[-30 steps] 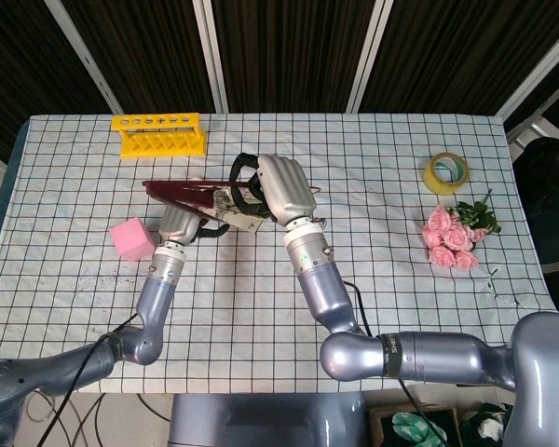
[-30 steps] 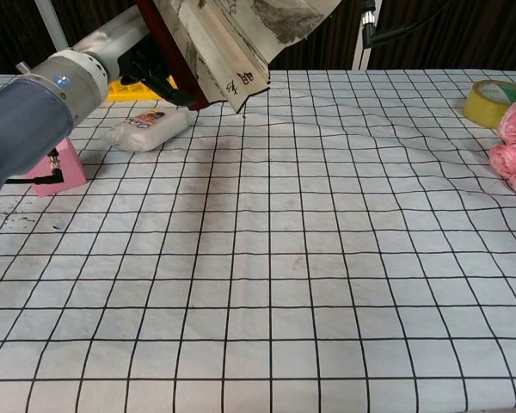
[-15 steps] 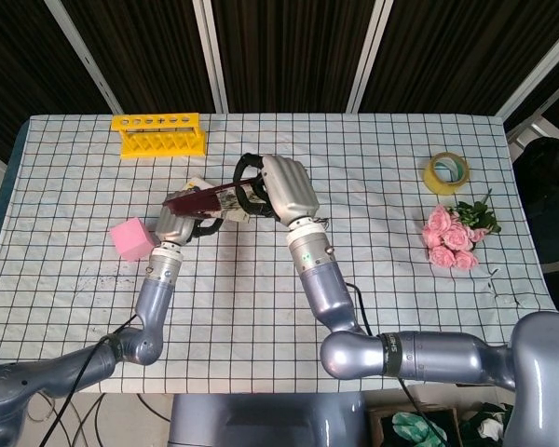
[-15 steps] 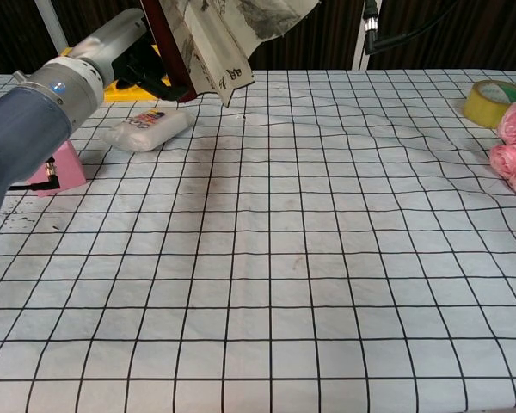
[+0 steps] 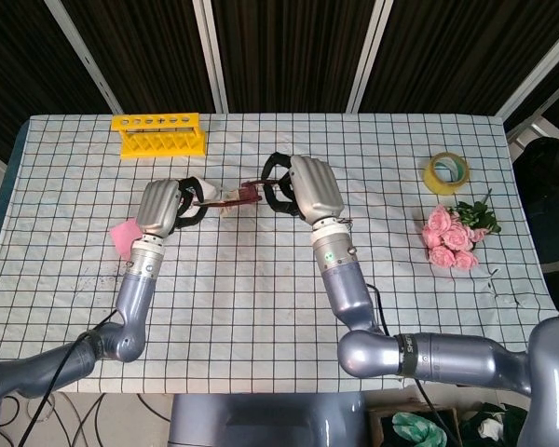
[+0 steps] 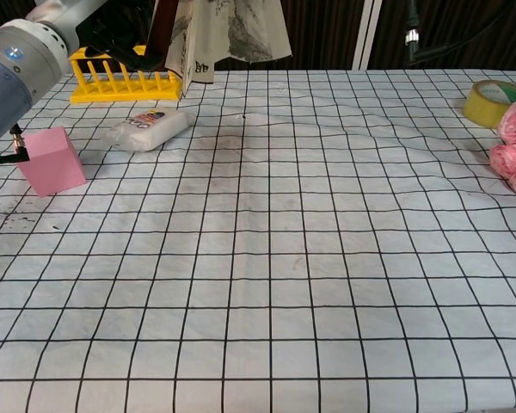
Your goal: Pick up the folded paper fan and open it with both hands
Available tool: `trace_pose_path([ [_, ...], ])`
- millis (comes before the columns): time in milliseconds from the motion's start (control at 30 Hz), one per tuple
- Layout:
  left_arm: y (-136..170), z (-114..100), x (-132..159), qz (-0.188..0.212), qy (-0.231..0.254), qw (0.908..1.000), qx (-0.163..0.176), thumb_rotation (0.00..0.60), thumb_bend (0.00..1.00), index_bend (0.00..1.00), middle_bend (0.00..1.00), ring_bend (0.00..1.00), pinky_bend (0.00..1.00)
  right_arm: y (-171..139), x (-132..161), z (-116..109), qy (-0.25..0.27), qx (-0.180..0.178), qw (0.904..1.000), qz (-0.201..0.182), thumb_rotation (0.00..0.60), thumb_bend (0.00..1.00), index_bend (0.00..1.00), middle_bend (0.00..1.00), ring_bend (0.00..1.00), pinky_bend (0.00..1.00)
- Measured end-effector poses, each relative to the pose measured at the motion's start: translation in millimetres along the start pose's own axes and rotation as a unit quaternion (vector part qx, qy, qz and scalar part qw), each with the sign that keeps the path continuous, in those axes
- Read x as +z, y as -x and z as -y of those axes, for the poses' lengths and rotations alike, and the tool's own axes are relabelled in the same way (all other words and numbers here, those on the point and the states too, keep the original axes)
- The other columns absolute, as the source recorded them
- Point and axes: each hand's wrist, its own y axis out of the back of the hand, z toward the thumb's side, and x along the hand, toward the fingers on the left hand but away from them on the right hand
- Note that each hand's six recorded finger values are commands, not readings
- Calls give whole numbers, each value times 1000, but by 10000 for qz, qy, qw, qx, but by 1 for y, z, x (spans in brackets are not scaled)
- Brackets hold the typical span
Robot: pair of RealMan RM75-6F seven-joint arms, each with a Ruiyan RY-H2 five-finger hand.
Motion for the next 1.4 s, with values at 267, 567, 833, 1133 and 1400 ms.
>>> trace_pose_path([
  [267,-1,-14,-3,26,-113,9999,54,600,424,749,967,968,918,-6,-40,-15,-291,-281,9989,235,600,572,968,1000,1000,1000],
  [567,0,-22,-7,22,-251,9997,72,600,424,752,968,968,918,-12,-72,-24,-638,-452,9963,354,600,572,967,1000,1000,1000],
  [833,0,-24,-6,41,-334,9994,92,600,423,753,969,968,918,-17,-99,-35,-952,-646,9925,420,600,572,967,1000,1000,1000],
  [1133,2,-28,-7,56,-368,9992,116,600,423,753,969,968,918,-26,-131,-47,-1111,-785,9886,645,600,572,967,1000,1000,1000],
  [1400,2,-34,-7,82,-426,9989,159,600,423,753,969,968,918,-32,-149,-56,-1212,-877,9858,767,600,572,968,1000,1000,1000],
])
